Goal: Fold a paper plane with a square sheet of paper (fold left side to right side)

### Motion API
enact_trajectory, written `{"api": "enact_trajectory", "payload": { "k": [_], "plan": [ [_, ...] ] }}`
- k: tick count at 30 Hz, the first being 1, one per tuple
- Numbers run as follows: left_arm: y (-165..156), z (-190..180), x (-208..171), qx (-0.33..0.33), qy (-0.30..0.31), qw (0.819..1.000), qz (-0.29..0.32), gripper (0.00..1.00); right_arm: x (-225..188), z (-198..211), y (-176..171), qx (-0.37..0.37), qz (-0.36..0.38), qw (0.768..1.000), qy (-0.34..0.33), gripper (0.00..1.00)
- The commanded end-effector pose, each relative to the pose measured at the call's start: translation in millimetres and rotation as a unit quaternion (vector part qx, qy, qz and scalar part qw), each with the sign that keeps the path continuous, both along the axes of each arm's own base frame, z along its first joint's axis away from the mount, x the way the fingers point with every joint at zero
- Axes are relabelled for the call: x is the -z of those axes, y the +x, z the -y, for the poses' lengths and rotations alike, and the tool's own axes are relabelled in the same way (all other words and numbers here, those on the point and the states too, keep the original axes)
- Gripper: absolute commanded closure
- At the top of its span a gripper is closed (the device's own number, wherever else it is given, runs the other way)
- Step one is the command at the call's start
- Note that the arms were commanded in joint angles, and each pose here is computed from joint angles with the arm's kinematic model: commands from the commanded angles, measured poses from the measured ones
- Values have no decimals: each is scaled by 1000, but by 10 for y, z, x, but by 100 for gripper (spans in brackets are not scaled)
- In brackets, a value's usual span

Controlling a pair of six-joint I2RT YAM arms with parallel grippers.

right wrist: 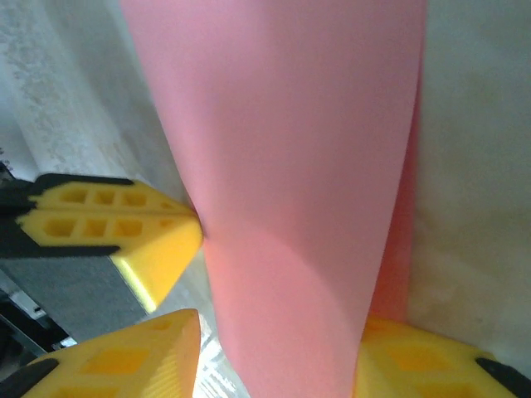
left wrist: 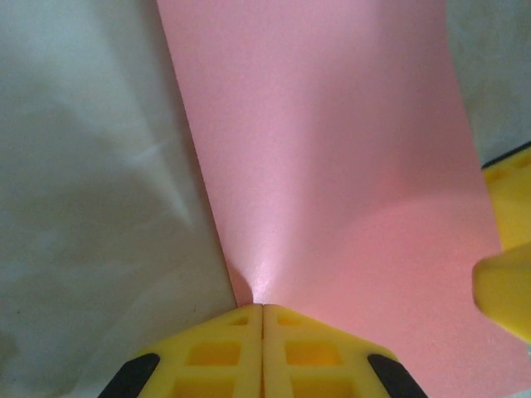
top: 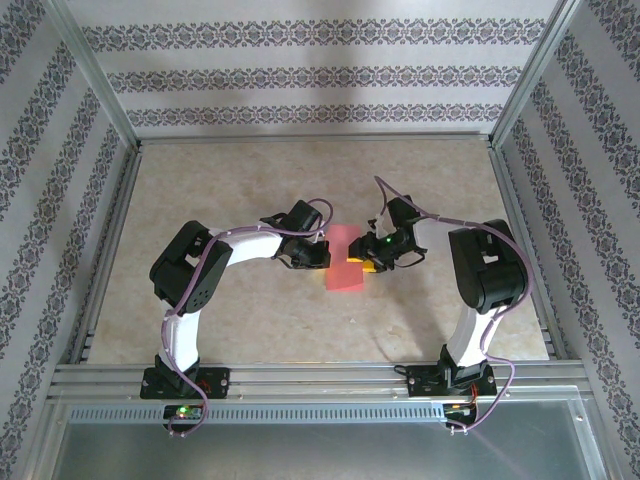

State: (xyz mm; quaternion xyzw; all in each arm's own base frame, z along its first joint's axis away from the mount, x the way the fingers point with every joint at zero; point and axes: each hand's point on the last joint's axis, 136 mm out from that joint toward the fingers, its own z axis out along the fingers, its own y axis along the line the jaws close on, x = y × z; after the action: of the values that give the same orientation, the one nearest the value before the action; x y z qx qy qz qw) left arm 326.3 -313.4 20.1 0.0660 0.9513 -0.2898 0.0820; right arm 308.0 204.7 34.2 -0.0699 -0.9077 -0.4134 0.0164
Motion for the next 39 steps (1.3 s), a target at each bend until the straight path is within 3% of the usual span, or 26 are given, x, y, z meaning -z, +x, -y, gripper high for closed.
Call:
{"api": "enact_trajectory", "payload": {
  "k": [1,11,16,20,25,30,39],
  "plan": [
    [-170,-47,209,12,33,999,-31,92,-55,11,204,12,23,1000,6,54],
    [-135,-40,183,15,32,999,-19,92,-16,90,402,26,36,999,-3,66],
    [-70,-5,112,14,27,1000,-5,91,3,140,428,29,39,999,-13,83],
    [-9,30,-13,16,17,1000,18,80,-43,141,423,30,42,999,-10,99],
    [59,28,-313,16,-5,997,79,65,-138,166,379,37,41,998,-11,100],
    [-103,43,-656,49,-2,984,173,51,-180,144,321,44,9,999,-1,100],
    [-760,498,-651,205,104,935,268,35,-132,171,271,44,-11,999,-12,100]
  ]
}}
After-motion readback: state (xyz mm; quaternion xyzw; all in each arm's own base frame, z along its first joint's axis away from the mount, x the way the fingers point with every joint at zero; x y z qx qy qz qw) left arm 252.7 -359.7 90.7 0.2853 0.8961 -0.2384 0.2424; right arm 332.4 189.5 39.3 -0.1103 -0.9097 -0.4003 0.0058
